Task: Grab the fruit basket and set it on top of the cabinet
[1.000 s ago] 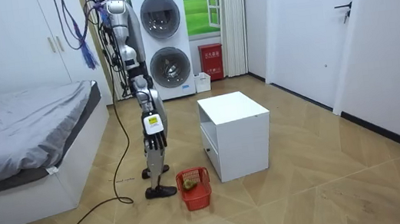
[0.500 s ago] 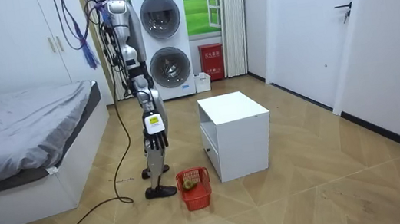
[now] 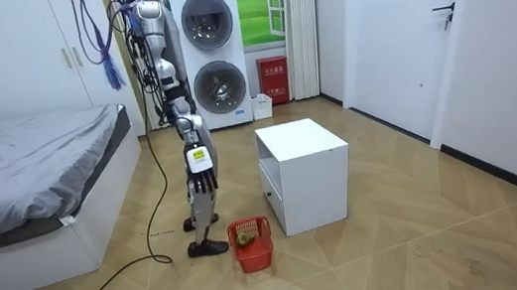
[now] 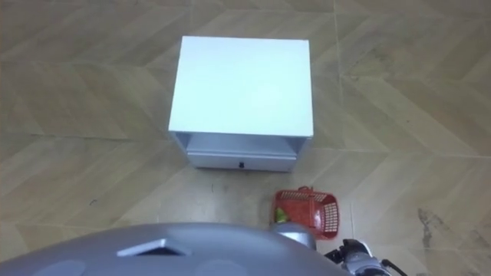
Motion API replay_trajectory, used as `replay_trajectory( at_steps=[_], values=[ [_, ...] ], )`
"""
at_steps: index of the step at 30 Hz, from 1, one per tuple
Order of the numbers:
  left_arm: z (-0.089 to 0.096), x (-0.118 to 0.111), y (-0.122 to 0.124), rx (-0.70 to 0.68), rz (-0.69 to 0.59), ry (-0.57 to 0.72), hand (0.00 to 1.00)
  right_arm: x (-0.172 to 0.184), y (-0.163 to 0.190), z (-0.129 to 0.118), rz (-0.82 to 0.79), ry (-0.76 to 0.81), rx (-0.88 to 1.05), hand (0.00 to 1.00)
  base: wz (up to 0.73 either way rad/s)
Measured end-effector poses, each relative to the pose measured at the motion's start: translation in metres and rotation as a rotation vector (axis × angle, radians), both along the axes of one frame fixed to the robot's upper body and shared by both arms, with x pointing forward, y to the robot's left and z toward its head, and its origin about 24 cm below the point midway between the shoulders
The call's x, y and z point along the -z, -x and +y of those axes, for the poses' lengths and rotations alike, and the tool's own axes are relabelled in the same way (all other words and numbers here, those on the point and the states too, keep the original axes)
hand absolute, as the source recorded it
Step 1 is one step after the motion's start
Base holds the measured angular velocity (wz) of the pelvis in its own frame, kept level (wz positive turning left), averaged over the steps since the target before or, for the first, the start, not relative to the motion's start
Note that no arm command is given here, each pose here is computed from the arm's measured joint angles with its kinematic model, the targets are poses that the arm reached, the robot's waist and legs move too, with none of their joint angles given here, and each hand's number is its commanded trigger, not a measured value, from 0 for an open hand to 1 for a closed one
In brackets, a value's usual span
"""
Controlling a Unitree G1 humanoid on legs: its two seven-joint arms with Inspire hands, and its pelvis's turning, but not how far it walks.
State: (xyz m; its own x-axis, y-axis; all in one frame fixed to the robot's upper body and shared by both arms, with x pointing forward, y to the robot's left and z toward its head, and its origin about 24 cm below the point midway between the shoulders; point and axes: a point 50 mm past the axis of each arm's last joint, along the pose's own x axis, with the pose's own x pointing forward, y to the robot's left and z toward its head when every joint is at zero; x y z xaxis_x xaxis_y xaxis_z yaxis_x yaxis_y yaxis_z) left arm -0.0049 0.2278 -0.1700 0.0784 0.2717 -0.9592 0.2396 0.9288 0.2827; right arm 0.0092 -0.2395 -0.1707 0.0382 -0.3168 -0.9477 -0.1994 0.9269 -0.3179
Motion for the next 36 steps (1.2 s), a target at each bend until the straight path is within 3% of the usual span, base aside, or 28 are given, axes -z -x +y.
replay_trajectory(
  at_steps=[13,19,21,24,27,32,36],
  values=[
    [0.021,-0.005,-0.005,-0.054,-0.044,-0.062,0.00,-0.003,-0.016,-0.007,-0.078,0.028,0.129,0.00,-0.02],
    [0.028,-0.009,-0.045,-0.065,-0.172,-0.097,0.00,-0.014,-0.083,-0.013,-0.297,0.047,0.157,0.00,0.06],
    [0.033,-0.013,-0.073,-0.056,-0.234,-0.123,0.00,-0.022,-0.117,-0.010,-0.402,0.009,0.223,0.00,0.22],
    [0.032,-0.017,-0.097,-0.062,-0.304,-0.132,0.00,-0.029,-0.139,-0.009,-0.483,-0.016,0.267,0.00,0.29],
    [0.033,-0.018,-0.103,-0.066,-0.331,-0.137,0.00,-0.033,-0.148,-0.008,-0.508,-0.009,0.287,0.00,0.17],
    [0.039,-0.014,-0.084,-0.133,-0.269,-0.155,0.00,-0.034,-0.149,-0.011,-0.529,0.029,0.333,0.00,0.35],
    [0.038,-0.018,-0.101,-0.121,-0.343,-0.190,0.00,-0.048,-0.173,-0.018,-0.665,0.045,0.422,0.00,0.56]
  ],
)
